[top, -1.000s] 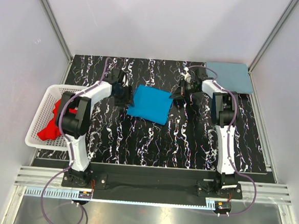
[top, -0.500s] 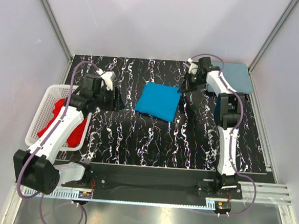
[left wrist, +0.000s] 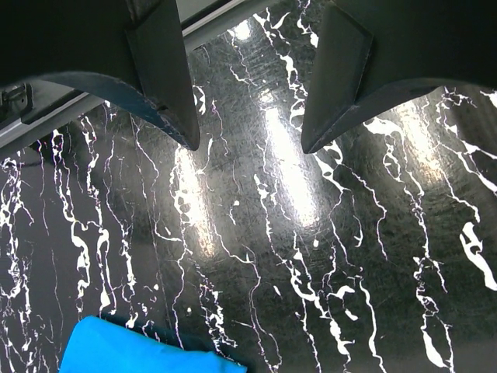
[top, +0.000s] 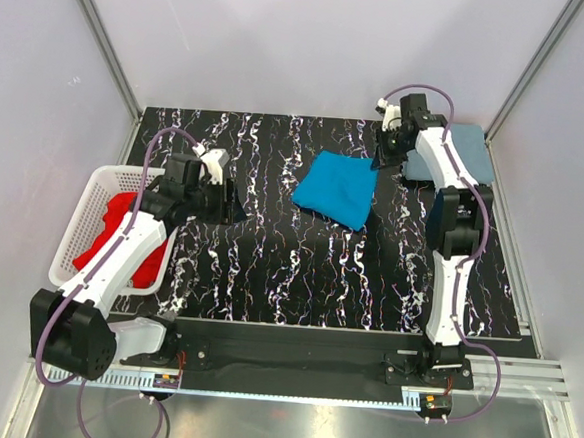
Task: Fold and stack the t-shirts
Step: Neatly place the folded tshirt to the corner
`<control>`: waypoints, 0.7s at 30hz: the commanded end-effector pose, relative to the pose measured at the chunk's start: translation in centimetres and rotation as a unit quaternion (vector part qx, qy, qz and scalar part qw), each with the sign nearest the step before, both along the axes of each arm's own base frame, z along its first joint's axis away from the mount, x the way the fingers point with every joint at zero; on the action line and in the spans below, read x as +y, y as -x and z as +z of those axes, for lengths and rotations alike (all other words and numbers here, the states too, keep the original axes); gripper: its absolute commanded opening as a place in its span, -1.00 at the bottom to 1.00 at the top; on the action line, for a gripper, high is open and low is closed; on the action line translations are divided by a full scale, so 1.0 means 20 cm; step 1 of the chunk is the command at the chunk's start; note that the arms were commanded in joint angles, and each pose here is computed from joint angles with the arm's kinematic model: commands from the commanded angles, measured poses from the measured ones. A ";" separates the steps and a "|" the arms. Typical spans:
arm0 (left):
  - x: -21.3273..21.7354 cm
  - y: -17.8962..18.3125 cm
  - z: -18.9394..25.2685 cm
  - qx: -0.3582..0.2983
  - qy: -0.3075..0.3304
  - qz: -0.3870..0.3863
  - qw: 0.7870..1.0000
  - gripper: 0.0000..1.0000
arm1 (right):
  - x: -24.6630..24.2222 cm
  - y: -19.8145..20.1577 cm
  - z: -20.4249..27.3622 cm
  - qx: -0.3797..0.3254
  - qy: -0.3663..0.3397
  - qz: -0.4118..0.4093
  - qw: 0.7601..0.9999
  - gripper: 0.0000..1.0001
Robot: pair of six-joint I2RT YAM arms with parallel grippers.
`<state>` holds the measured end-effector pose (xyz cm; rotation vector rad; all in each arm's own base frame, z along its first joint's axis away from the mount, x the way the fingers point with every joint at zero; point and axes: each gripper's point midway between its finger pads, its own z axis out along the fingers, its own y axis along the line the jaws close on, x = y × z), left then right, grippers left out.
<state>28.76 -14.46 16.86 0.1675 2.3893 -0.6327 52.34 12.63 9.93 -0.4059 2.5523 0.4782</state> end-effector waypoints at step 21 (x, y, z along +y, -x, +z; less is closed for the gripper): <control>-0.02 -0.02 0.03 -0.023 0.011 -0.014 1.000 0.18 | -0.48 -0.13 0.58 -0.187 0.270 -0.007 0.945 -1.00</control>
